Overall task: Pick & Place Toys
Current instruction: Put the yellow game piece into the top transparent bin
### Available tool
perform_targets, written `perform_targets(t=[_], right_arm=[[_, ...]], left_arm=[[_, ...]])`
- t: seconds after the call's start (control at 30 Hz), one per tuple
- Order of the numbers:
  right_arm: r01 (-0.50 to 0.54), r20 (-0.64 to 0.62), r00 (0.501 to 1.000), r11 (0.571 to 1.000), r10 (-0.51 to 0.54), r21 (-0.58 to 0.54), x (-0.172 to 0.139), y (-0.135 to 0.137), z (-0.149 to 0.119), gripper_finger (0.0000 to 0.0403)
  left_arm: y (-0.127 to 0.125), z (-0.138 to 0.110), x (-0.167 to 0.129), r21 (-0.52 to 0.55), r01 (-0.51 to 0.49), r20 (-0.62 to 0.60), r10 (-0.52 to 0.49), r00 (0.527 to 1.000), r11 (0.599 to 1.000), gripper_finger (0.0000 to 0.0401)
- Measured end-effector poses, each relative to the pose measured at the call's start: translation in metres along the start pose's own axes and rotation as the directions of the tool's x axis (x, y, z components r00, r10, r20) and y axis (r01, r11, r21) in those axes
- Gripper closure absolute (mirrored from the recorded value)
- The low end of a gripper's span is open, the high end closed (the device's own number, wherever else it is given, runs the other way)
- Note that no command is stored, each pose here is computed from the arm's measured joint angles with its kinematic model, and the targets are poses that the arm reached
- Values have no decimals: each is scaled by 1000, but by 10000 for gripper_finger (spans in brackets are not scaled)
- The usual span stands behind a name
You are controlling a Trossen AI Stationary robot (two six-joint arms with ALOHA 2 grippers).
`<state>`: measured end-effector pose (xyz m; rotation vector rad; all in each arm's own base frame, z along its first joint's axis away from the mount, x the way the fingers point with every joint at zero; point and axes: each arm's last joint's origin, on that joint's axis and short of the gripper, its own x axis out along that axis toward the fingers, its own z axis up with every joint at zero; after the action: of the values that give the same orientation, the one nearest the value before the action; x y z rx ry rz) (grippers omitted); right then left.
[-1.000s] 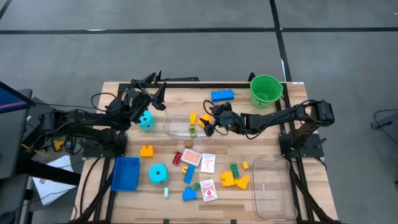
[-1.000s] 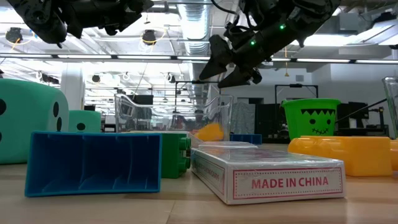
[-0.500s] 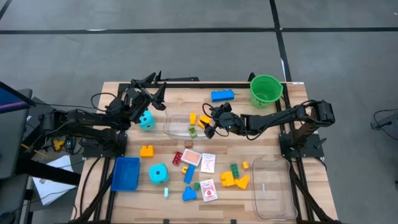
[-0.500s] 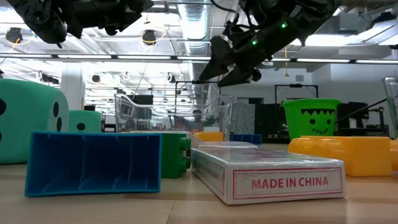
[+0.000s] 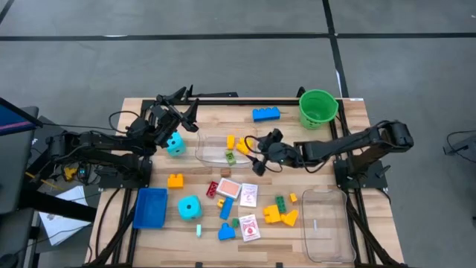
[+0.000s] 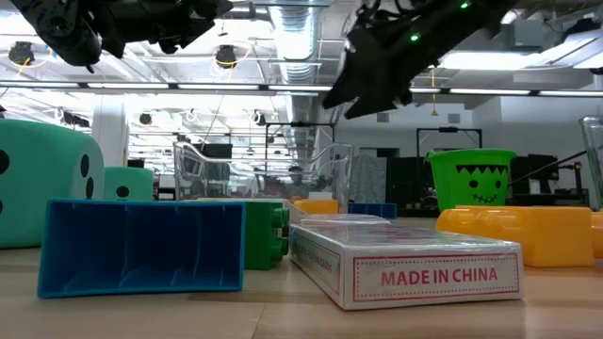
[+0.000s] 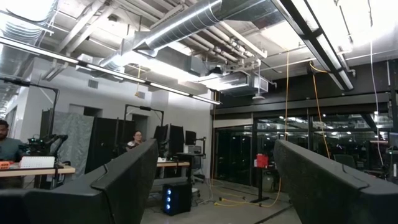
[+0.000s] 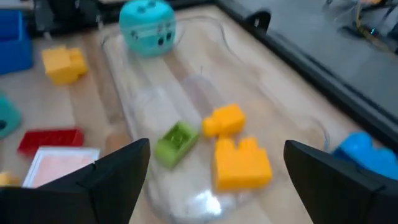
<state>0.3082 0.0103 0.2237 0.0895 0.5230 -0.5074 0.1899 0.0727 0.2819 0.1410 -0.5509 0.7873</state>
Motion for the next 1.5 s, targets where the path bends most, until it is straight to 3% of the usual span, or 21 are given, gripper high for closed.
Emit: perform_targets(t=[0.13,0.27,0.4,0.53,0.7,0.93,1.2,1.33,1.5], right_arm=[[-7,-79,997,997,13,79,-20,-4,-2,41],[-61,-186,976,964,112,259,-38,-16,-3,45],[-131,-330,889,867,317,480,-46,-31,-4,51],[-58,-502,762,815,410,577,-45,-47,-11,63],[101,-714,596,848,367,521,-38,-59,-5,82],[104,-823,470,907,317,409,-18,-42,19,90],[115,-933,269,954,239,278,4,-7,-8,90],[121,-947,236,960,220,253,6,5,-17,90],[130,-951,241,965,193,228,0,16,-20,90]], left_arm=[[0,0,0,0,0,0,0,1000,1000,86],[0,0,0,-1,1,0,-1,1000,1000,86],[0,1,0,-17,-1,6,1,1000,1000,86],[0,2,0,-42,11,24,-10,1000,999,86],[0,4,0,-74,30,45,-27,999,997,86],[0,4,0,-70,29,46,-26,999,997,86],[0,4,0,-34,28,41,-27,999,999,86],[0,4,0,-33,28,39,-27,999,999,86],[0,4,0,-39,29,38,-27,999,999,86]])
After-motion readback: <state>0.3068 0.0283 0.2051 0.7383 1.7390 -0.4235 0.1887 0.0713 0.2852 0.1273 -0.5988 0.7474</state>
